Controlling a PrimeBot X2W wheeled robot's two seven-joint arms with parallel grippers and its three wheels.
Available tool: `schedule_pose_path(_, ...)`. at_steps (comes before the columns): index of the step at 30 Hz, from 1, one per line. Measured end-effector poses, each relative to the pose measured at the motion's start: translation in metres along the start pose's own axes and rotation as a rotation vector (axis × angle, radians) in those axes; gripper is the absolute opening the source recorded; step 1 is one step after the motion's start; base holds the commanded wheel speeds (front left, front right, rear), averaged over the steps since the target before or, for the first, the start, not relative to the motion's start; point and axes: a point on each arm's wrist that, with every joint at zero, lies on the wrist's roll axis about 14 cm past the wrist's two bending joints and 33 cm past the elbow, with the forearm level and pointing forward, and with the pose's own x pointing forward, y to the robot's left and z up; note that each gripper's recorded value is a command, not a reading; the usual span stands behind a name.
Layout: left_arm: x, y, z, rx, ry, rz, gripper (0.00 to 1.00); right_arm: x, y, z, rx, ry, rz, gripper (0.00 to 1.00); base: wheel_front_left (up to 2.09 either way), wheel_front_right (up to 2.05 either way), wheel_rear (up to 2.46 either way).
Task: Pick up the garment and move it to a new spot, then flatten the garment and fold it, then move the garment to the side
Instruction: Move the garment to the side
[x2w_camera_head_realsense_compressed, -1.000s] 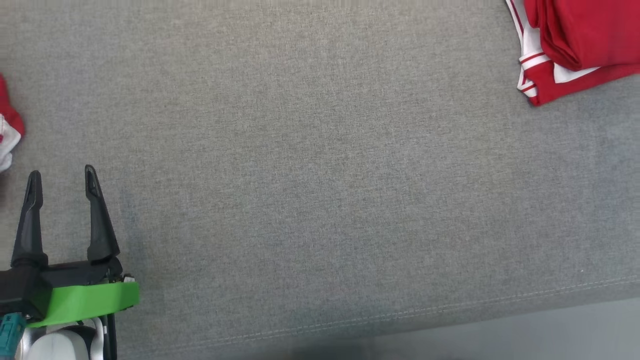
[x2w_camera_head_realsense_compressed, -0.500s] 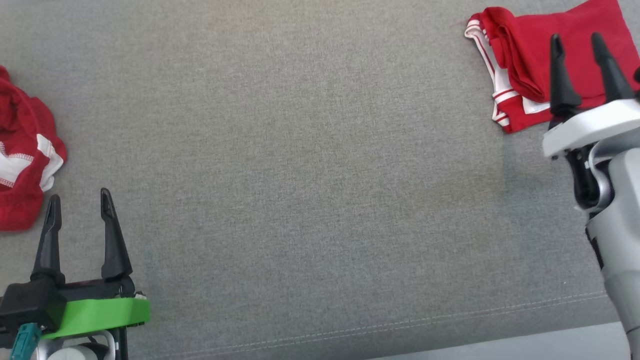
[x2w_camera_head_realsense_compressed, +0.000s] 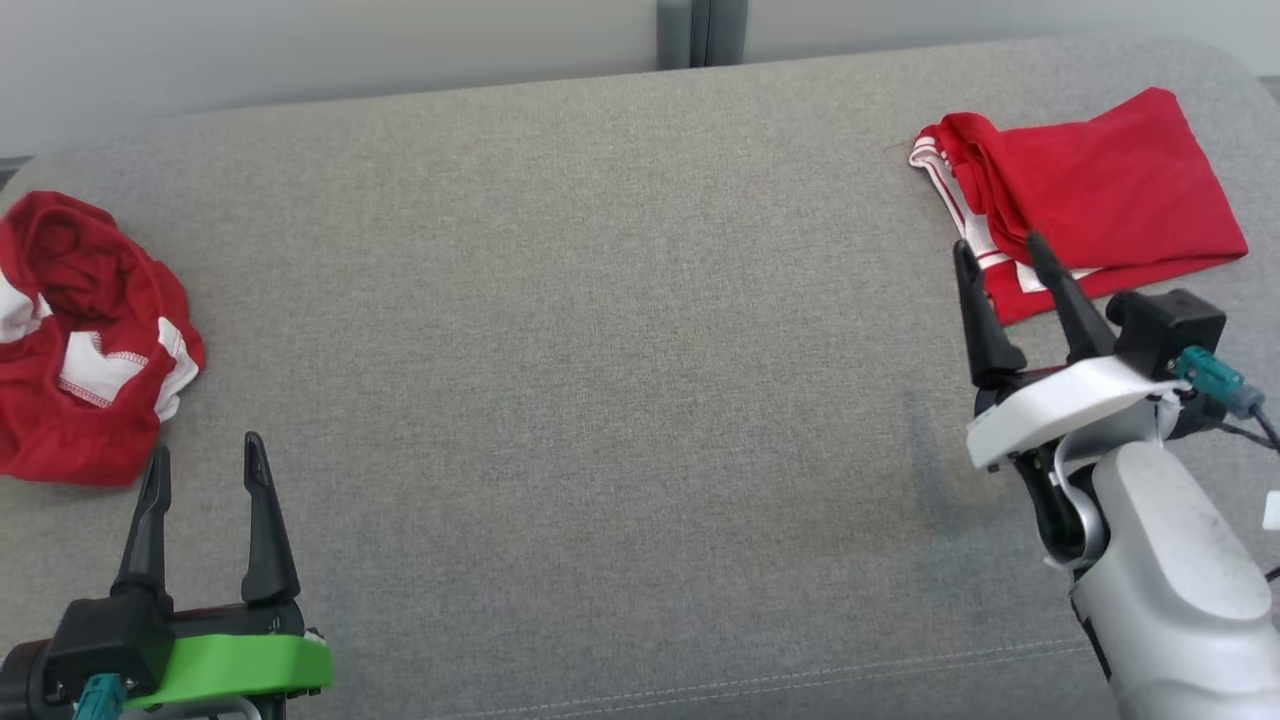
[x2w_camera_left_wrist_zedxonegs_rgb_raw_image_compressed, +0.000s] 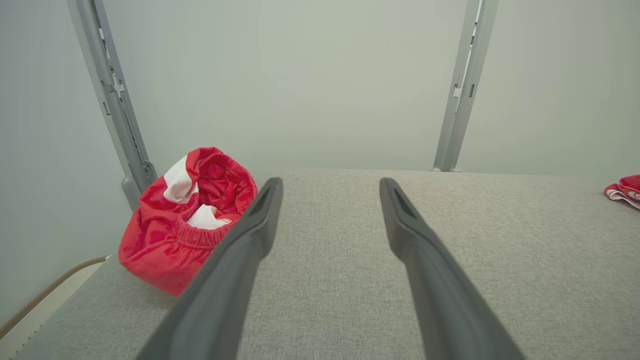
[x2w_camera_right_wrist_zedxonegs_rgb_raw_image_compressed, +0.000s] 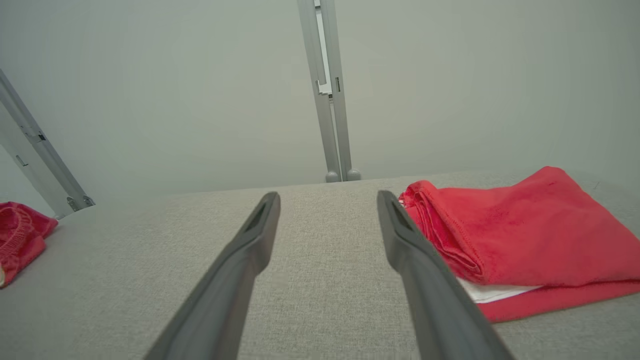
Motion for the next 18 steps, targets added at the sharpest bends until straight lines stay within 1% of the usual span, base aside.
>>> schedule_pose_path(5, -0.014, 0.002, 0.007, -0.001, -0.011, 0.009, 1.00, -0.021, 0.032, -0.007, 0.026, 0.013, 0.052, 1.00, 0.00, 0.00, 0.00)
schedule_pose_path(13, -0.027, 0.000, 0.018, -0.022, -0.037, 0.014, 1.00, -0.048, 0.061, -0.013, 0.066, 0.017, 0.084, 1.00, 0.00, 0.00, 0.00)
schedule_pose_path(18, -0.033, 0.000, 0.015, -0.037, -0.023, 0.020, 1.00, -0.057, 0.079, -0.013, 0.093, 0.011, 0.113, 1.00, 0.00, 0.00, 0.00)
